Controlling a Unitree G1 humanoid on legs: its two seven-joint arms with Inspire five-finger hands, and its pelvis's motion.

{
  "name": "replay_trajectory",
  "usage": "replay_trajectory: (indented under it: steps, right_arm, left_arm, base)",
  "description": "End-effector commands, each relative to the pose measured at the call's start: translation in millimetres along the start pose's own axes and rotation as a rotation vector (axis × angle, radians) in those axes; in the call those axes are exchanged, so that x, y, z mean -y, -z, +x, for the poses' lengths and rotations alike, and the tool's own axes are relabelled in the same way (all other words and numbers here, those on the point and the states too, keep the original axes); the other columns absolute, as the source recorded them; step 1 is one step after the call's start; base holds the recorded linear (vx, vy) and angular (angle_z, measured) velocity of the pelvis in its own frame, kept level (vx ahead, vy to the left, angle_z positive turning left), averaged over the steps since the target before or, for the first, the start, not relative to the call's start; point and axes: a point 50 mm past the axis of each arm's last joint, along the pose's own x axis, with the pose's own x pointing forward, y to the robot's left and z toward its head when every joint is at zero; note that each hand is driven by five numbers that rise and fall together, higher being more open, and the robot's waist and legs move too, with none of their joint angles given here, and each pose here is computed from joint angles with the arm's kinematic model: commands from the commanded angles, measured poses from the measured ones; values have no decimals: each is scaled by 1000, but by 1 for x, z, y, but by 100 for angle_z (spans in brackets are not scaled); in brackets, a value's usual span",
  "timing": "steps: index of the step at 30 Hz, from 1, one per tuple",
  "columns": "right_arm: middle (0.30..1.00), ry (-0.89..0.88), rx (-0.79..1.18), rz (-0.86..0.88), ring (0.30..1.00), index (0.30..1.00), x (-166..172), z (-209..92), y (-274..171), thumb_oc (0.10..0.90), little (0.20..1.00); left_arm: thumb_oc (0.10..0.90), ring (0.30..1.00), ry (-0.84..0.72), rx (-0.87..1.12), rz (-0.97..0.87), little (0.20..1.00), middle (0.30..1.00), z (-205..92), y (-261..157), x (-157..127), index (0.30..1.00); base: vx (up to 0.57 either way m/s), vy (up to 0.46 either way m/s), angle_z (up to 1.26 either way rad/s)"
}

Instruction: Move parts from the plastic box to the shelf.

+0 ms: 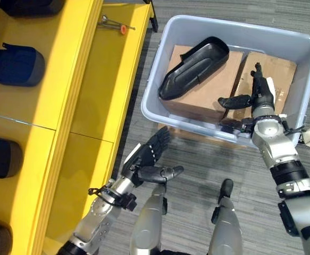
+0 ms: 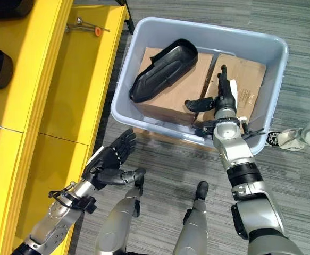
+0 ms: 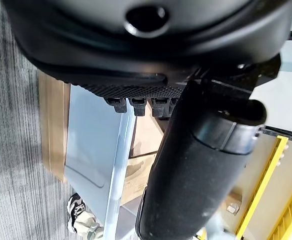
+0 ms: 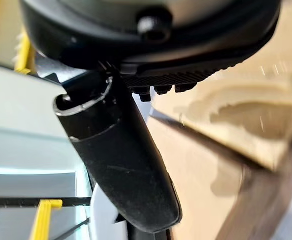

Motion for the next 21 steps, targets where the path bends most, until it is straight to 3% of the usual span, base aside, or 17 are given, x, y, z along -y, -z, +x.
replay_trajectory:
  steps: [1,2,3,9,21]
  right_arm:
    - [1000,78,481,-503,1000,1000,37,1,-85,900,1000]
    - [1000,78,499,-540,1000,1000,37,0,-87,900,1000]
    - [1000,45,556,-755,1000,1000,36,-1,-93,900,1000]
    - [1000,12,646,-1142,1000,1000,38,2,-98,900,1000]
    - [1000,26,545,-1296,1000,1000,39,26,-95,900,1000]
  left_arm:
    - [900,1000,64,221,2,1000,1000,-2,-38,11,1000]
    - [900,1000,64,223,3,1000,1000,-2,-39,10,1000]
    - [900,1000,65,218,11,1000,1000,-3,-39,7,1000]
    - [900,1000,74,203,58,1000,1000,-8,-40,-1,1000]
    - [900,1000,107,187,68,1000,1000,-10,-40,-5,1000]
  base:
    - [-9,16,3]
    - [-15,-2,10]
    - [-20,-23,16]
    - [-15,-62,17]
    - [11,-25,17]
